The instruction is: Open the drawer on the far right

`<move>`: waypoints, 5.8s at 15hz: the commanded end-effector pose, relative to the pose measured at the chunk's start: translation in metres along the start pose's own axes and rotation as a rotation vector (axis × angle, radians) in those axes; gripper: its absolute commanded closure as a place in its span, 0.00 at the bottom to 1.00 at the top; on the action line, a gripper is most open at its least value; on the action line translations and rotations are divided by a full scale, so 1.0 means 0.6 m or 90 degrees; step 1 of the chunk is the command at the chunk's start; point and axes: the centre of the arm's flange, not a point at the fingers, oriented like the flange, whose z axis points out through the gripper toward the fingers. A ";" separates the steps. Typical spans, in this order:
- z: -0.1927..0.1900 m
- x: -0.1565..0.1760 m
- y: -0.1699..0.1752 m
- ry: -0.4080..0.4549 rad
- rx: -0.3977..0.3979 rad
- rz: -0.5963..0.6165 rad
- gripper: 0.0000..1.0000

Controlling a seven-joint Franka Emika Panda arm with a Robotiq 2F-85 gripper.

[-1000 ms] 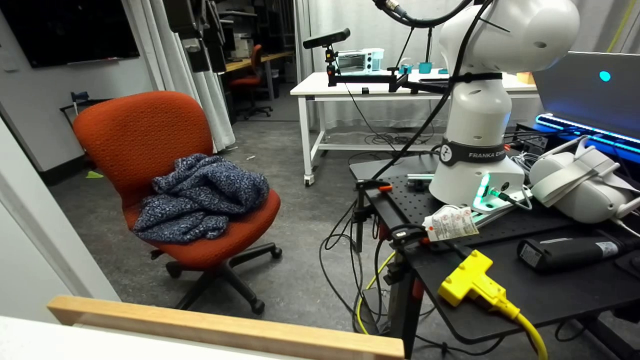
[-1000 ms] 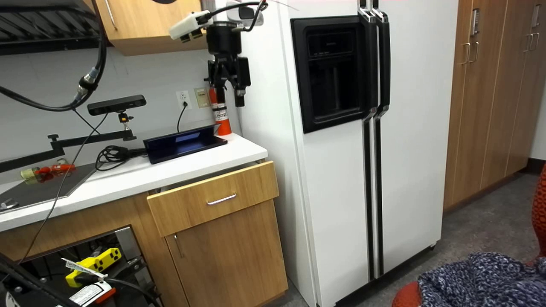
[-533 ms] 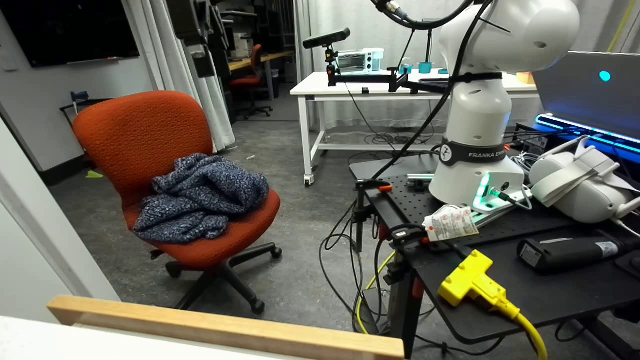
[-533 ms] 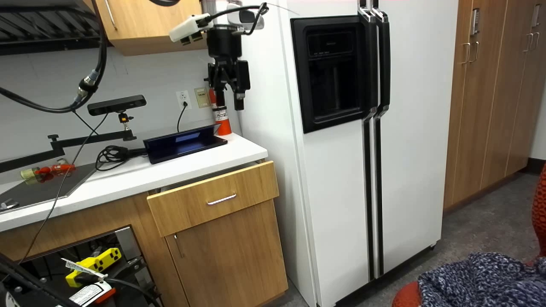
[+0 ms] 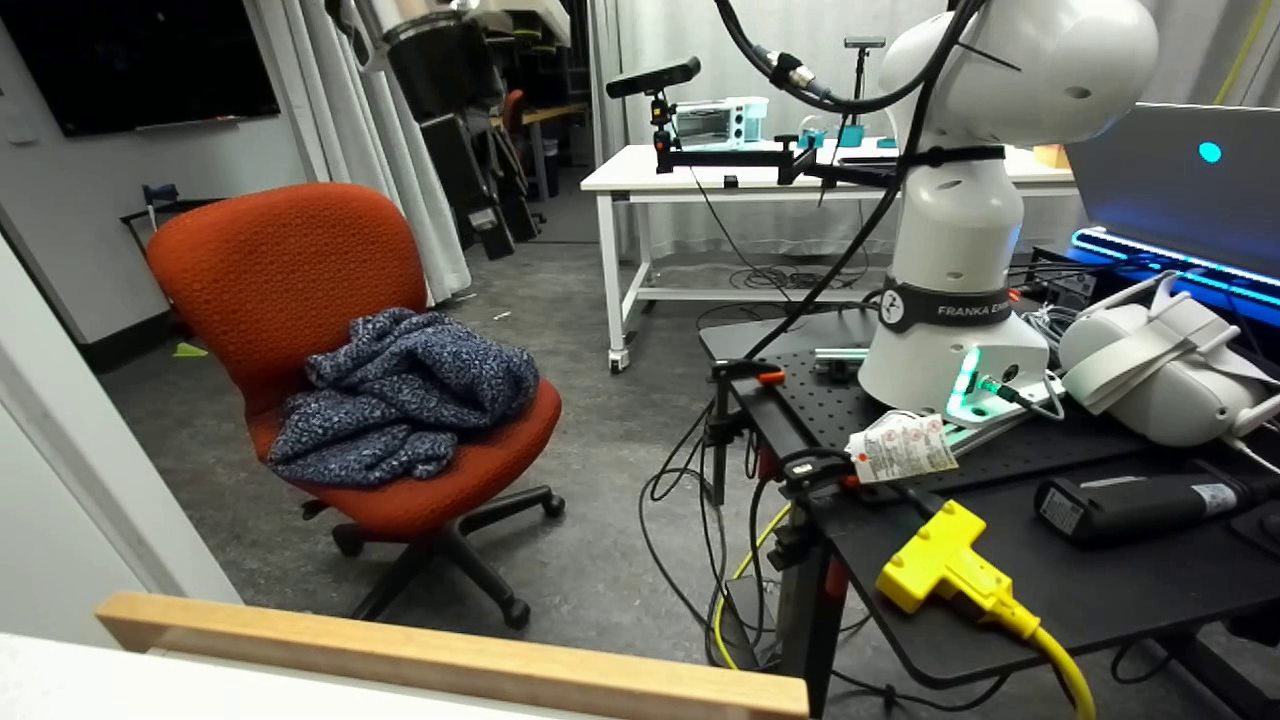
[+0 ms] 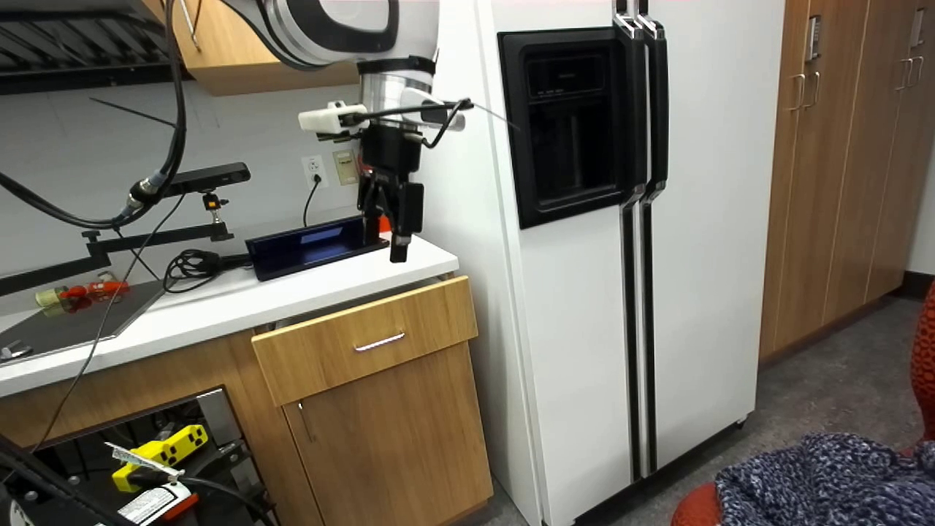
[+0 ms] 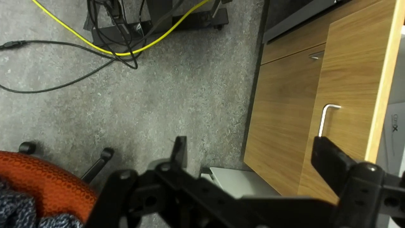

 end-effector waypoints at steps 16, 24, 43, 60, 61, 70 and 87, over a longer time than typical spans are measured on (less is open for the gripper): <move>0.152 0.071 -0.011 -0.048 0.088 -0.061 0.00; 0.223 0.099 0.003 0.028 0.232 -0.206 0.00; 0.238 0.099 -0.014 0.070 0.356 -0.113 0.00; 0.230 0.100 -0.001 0.062 0.288 -0.030 0.00; 0.231 0.099 0.000 0.054 0.282 -0.029 0.00; 0.313 0.103 -0.055 -0.051 0.274 0.037 0.00; 0.402 0.128 -0.047 -0.039 0.367 -0.019 0.00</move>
